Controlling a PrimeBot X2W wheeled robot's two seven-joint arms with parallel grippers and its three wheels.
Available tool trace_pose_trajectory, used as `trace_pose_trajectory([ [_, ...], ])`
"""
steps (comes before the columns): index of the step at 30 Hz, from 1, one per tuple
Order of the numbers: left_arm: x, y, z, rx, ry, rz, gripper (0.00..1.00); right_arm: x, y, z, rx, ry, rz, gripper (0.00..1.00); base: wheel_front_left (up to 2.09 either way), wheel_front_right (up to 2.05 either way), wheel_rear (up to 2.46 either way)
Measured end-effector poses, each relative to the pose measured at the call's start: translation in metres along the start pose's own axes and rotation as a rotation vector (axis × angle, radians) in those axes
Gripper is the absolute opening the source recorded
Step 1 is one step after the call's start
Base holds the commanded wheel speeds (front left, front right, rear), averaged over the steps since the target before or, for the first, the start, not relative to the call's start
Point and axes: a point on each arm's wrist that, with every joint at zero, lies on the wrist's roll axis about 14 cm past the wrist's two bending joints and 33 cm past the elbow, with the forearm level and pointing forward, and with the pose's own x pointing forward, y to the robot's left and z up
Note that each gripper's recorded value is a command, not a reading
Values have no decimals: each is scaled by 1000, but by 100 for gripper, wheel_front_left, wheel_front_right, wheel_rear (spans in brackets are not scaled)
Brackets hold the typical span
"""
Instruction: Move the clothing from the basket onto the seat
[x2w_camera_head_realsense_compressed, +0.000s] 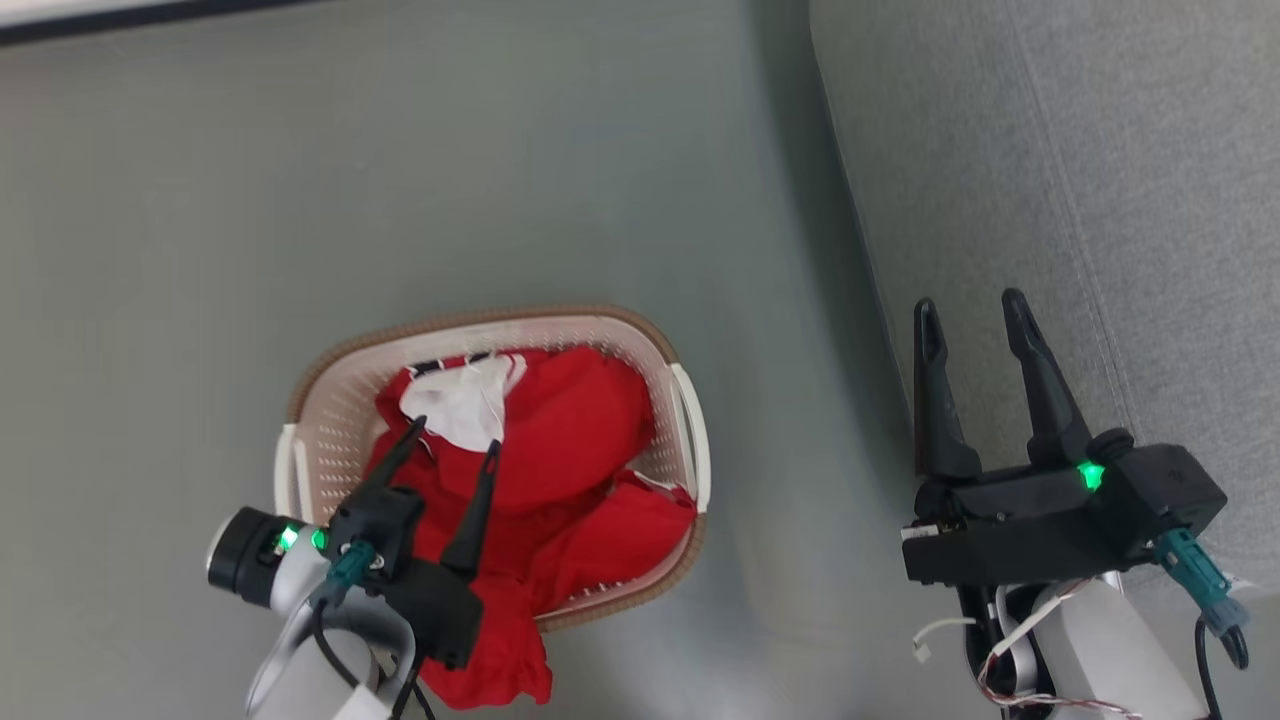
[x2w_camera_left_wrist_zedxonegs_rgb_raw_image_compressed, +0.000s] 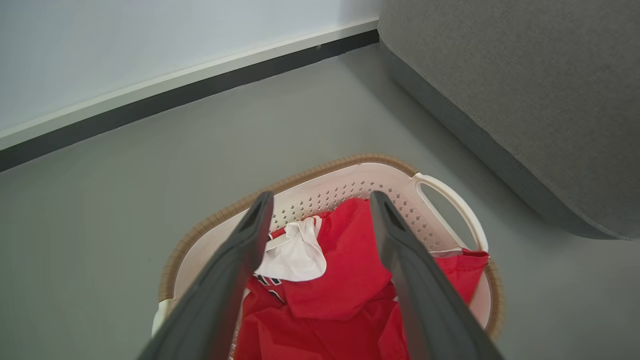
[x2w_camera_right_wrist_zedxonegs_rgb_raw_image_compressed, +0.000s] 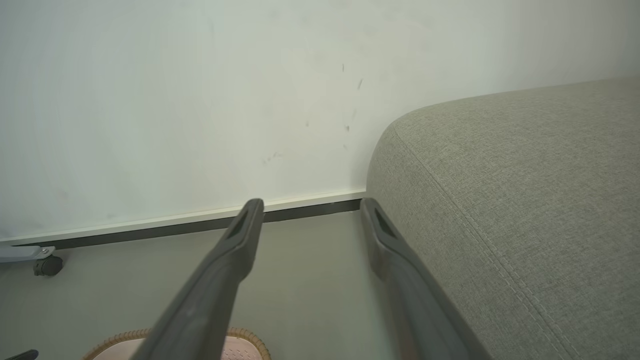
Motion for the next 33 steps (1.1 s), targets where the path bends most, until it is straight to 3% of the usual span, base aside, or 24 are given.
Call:
trace_pose_trajectory([
  [19, 82, 24, -98, -22, 241, -22, 100, 38, -33, -54, -47, 71, -70, 100, 0, 0, 0],
  [28, 93, 16, -149, -52, 335, -50, 100, 41, -49, -92, -75, 150, -102, 100, 0, 0, 0],
  [33, 104, 24, -156, -27, 339, -31, 100, 39, -52, -101, -81, 173, -110, 100, 0, 0, 0],
])
